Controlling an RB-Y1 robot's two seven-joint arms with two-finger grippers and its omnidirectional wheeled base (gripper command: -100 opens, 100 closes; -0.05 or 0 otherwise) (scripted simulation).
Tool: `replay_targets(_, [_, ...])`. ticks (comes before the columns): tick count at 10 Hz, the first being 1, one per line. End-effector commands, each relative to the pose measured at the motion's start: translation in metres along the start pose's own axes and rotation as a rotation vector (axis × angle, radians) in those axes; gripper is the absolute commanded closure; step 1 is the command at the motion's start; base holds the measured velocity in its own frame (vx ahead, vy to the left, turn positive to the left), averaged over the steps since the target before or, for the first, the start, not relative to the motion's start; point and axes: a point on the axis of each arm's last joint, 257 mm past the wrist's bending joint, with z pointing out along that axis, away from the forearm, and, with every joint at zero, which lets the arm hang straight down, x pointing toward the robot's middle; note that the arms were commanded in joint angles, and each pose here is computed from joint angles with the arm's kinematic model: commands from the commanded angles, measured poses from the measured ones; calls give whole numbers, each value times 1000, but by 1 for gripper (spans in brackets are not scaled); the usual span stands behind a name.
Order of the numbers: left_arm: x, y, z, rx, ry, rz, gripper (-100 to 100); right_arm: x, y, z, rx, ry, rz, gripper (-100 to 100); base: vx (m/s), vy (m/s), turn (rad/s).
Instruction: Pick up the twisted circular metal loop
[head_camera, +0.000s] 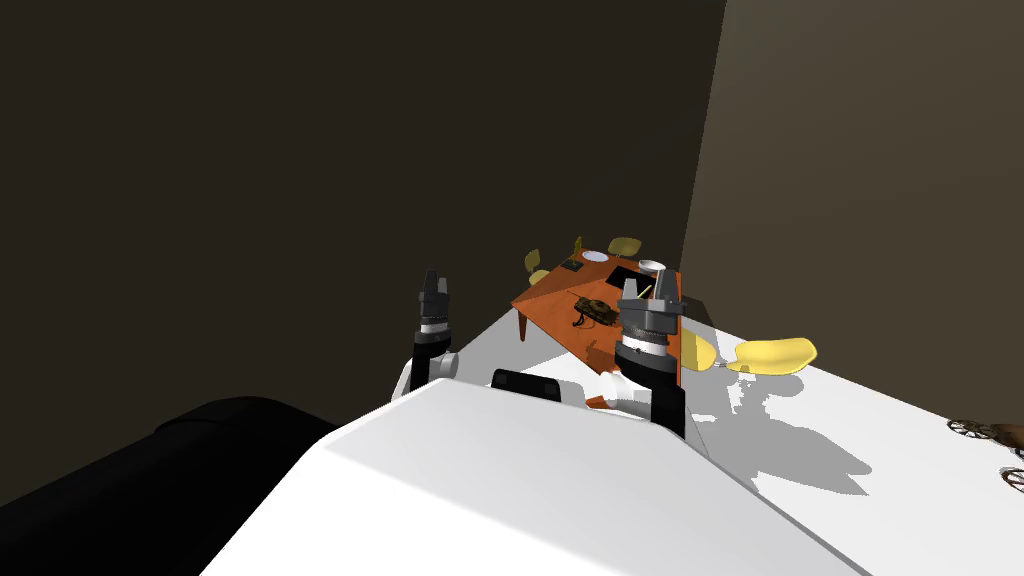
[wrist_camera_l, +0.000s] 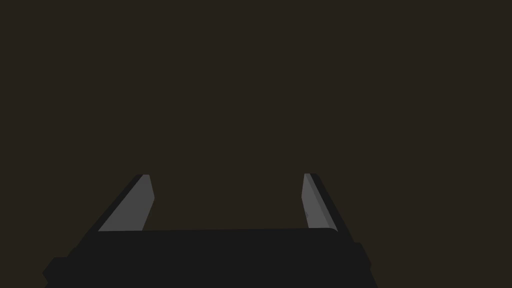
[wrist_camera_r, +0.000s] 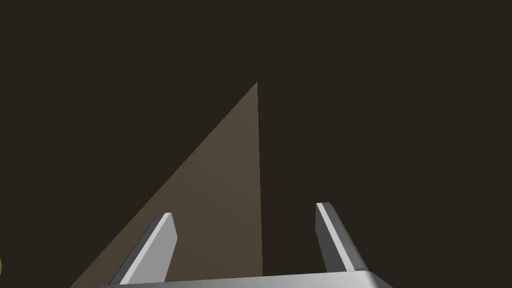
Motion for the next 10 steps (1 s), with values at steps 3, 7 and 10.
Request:
replay_targets(3, [0, 0, 0, 0, 0, 0, 0, -8, -20, 0, 50, -7, 103, -100, -35, -27, 83])
replay_targets(7, [0, 0, 0, 0, 0, 0, 0, -21, -50, -3, 120, -42, 243, -100, -51, -44, 98])
replay_targets(10, [0, 0, 0, 0, 0, 0, 0, -31, -76, -7, 180, -78, 356, -100, -33, -26, 80])
